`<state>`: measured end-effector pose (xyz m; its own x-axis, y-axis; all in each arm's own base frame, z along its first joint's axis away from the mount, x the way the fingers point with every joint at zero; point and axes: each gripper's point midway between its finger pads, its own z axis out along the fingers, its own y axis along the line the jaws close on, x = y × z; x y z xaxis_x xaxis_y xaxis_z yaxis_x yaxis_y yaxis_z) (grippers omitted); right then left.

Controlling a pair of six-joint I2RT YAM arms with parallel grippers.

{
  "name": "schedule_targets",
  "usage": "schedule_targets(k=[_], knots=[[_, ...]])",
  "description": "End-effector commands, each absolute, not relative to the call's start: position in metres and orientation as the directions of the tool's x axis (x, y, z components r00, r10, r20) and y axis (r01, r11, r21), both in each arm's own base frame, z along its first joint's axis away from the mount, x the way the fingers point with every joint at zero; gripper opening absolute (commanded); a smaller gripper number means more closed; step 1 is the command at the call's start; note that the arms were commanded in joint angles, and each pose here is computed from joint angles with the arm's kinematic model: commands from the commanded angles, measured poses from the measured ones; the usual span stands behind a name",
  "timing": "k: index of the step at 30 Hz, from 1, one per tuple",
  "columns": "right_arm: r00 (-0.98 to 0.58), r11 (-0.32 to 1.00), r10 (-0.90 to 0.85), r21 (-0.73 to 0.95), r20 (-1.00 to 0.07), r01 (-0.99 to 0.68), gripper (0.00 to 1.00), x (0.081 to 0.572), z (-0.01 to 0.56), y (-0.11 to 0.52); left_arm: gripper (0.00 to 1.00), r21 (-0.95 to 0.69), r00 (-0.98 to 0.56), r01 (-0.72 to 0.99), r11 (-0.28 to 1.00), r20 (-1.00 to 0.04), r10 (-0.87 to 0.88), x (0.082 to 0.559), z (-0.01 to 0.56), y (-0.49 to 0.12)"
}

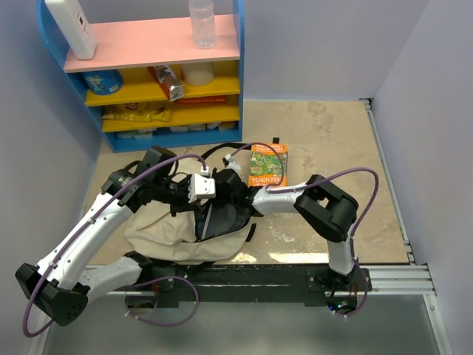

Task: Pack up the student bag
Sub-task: Place the book in the student bag.

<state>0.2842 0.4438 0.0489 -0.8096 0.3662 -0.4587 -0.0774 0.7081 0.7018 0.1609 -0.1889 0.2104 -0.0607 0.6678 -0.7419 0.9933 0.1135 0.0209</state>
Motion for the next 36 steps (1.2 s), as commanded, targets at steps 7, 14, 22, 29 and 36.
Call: schedule_targets(k=[7, 14, 22, 29, 36], knots=[[-0.807, 0.804, 0.287, 0.588, -0.517, -0.091, 0.36, 0.287, 0.041, 0.375, 0.0, 0.203, -0.015, 0.964, 0.173, -0.607, 0.794, 0.19, 0.169, -0.152], [-0.773, 0.755, 0.298, 0.634, -0.561, -0.169, 0.45, 0.293, 0.109, 0.359, 0.0, 0.308, -0.019, 0.914, 0.263, -0.616, 0.787, 0.215, 0.192, -0.147], [-0.683, 0.824, 0.37, 0.562, -0.63, -0.071, 0.53, 0.338, 0.151, 0.259, 0.0, 0.281, -0.004, 0.924, 0.258, -0.669, 0.743, 0.216, 0.225, -0.162], [-0.63, 0.903, 0.362, 0.426, -0.687, 0.055, 0.76, 0.359, 0.141, 0.177, 0.0, 0.16, -0.053, 0.963, 0.217, -0.678, 0.733, 0.191, 0.206, -0.166], [-0.637, 0.941, 0.323, 0.31, -0.7, 0.136, 0.79, 0.365, 0.115, 0.139, 0.0, 0.113, -0.065, 0.973, 0.2, -0.697, 0.714, 0.184, 0.206, -0.172]])
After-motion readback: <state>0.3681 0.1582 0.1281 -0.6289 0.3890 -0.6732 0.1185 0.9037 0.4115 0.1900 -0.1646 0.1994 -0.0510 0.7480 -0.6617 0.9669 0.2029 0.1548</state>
